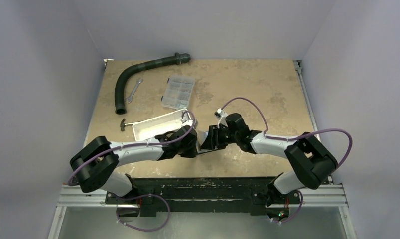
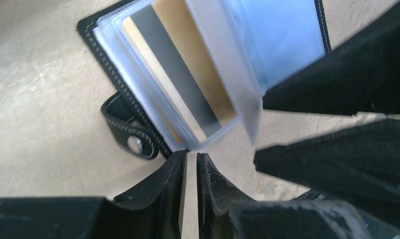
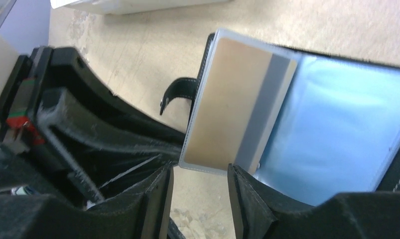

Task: Put the credit cards into the card holder
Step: Insert the credit card into the card holder.

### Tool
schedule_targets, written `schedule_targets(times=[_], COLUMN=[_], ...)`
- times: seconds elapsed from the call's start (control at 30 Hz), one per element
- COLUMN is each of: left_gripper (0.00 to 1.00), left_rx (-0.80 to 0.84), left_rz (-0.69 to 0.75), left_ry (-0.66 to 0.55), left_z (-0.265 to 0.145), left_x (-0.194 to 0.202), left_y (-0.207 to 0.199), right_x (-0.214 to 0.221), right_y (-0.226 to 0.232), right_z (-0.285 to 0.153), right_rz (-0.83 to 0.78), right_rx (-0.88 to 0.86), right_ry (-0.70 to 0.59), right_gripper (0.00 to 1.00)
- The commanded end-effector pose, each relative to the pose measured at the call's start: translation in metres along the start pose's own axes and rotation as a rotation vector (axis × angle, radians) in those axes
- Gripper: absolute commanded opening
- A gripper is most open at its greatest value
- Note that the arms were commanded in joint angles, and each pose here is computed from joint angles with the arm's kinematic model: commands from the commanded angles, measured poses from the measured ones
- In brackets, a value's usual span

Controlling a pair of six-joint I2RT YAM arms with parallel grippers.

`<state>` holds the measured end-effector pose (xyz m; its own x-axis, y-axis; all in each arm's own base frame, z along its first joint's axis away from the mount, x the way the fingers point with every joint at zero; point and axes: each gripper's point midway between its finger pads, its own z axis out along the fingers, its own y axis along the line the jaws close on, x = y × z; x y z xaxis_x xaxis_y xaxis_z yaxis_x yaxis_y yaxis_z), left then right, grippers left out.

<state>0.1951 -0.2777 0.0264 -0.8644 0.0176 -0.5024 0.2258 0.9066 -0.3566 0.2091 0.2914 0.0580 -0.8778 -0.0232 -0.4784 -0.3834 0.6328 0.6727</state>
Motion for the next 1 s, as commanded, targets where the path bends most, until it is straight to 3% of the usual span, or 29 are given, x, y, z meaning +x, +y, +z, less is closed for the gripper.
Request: schedule_targets(times=[0.0,0.27,0.57,0.73,0.97], left_gripper=[0.19,0.30,0.31,0.34,0.54], left_rx=[-0.052,-0.109,-0.043,-0.029,-0.048], left_rz=[0.020,-0.014,-0.055,-0.051,-0.036], left_ry=[-0.062,-0.176,-0.188,-0.207,-0.284], left_z=[-0.029,-0.075,-0.073,-0.077,-0.087], left_x=[-0.015,-0.055,-0.068,-0.079,-0.121], left_y=[0.009,0.037,0.032,0.028,0.028], right_x=[-0.029,-0.038,0.004,-0.010,-0.049], right_y=[0.007,0.015,0.012,0.027,0.043], right_z=[0.010,0.030,0.047,0.030,-0.009], right_rz=[-0.080,-0.077,0.048,0.012,-0.114], right_rx=[0.000,-0.055,-0.176,-0.176,-0.066], right_ry=[-0.056,-0.030,0.043,0.005,-0.101], right_gripper=[0.53,0.56,0.48,0.49,0.56])
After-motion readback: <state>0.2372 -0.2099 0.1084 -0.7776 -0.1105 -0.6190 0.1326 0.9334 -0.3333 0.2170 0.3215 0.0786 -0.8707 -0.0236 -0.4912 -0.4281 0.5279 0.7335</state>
